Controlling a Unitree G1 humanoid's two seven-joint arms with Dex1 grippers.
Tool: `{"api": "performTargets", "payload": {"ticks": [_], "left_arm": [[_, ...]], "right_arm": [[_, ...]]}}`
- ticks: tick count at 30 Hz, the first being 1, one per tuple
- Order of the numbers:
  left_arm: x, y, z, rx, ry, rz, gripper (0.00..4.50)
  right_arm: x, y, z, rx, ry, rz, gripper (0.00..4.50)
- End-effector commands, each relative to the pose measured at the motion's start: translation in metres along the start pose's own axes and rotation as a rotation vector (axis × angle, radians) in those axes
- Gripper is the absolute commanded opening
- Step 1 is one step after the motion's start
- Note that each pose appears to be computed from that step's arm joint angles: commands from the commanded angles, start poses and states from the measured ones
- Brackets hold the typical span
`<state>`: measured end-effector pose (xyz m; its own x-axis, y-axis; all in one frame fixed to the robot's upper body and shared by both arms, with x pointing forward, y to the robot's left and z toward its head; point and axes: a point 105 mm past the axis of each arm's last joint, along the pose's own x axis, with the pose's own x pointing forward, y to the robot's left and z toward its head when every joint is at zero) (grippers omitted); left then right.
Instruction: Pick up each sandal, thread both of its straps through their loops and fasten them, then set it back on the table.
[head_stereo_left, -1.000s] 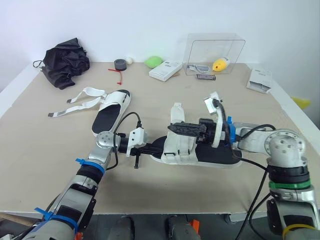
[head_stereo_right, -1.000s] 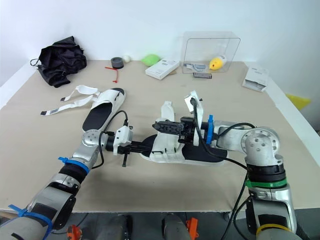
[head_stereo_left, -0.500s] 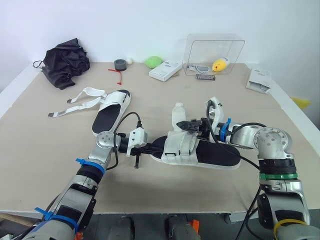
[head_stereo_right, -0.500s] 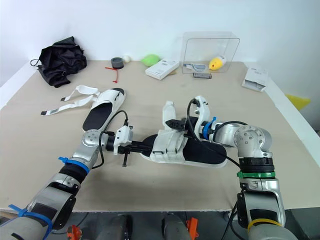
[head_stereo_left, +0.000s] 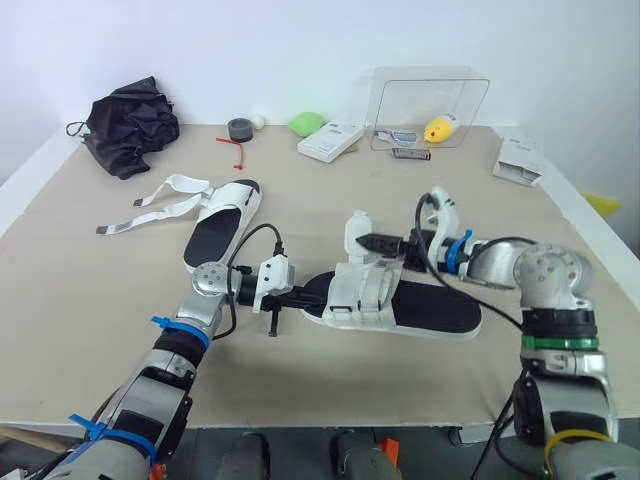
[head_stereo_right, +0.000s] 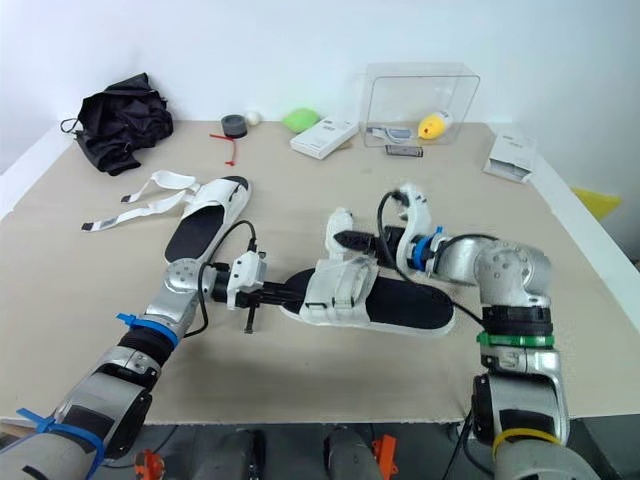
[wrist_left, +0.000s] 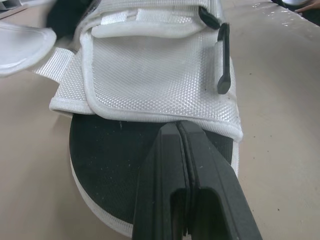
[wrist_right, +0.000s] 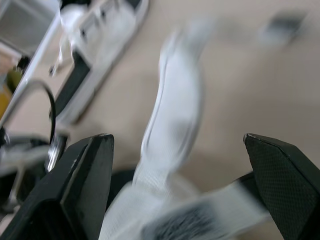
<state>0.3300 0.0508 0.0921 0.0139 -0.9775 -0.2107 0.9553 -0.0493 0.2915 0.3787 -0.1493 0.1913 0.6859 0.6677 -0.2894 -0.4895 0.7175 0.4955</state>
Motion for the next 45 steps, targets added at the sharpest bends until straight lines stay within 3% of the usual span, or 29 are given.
{"api": "performTargets", "payload": {"ticks": [1,5,10,20,29,43,45], "left_arm": [[0.003,-0.018,-0.028,-0.084,0.092,-0.060,0.00],[0.003,-0.017,-0.027,-0.083,0.092,-0.060,0.00],[0.001,-0.015,-0.026,-0.078,0.090,-0.042,0.00],[-0.008,-0.016,-0.029,-0.083,0.103,-0.020,0.00],[-0.009,-0.013,-0.027,-0.076,0.102,-0.009,0.00],[-0.015,-0.018,-0.029,-0.087,0.110,0.009,0.00],[-0.014,-0.019,-0.029,-0.088,0.109,0.010,0.00]], "right_arm": [[-0.012,0.013,0.044,-0.064,-0.109,0.059,4.45],[-0.001,0.015,0.048,-0.105,-0.037,0.078,4.45],[0.016,0.005,0.022,-0.154,0.109,0.087,4.45],[0.036,0.025,0.004,-0.139,0.183,0.275,4.45],[0.071,0.038,0.024,-0.100,0.045,0.312,4.45],[0.079,0.039,0.061,-0.137,-0.109,0.239,4.45],[0.078,0.039,0.066,-0.147,-0.139,0.239,3.95]]}}
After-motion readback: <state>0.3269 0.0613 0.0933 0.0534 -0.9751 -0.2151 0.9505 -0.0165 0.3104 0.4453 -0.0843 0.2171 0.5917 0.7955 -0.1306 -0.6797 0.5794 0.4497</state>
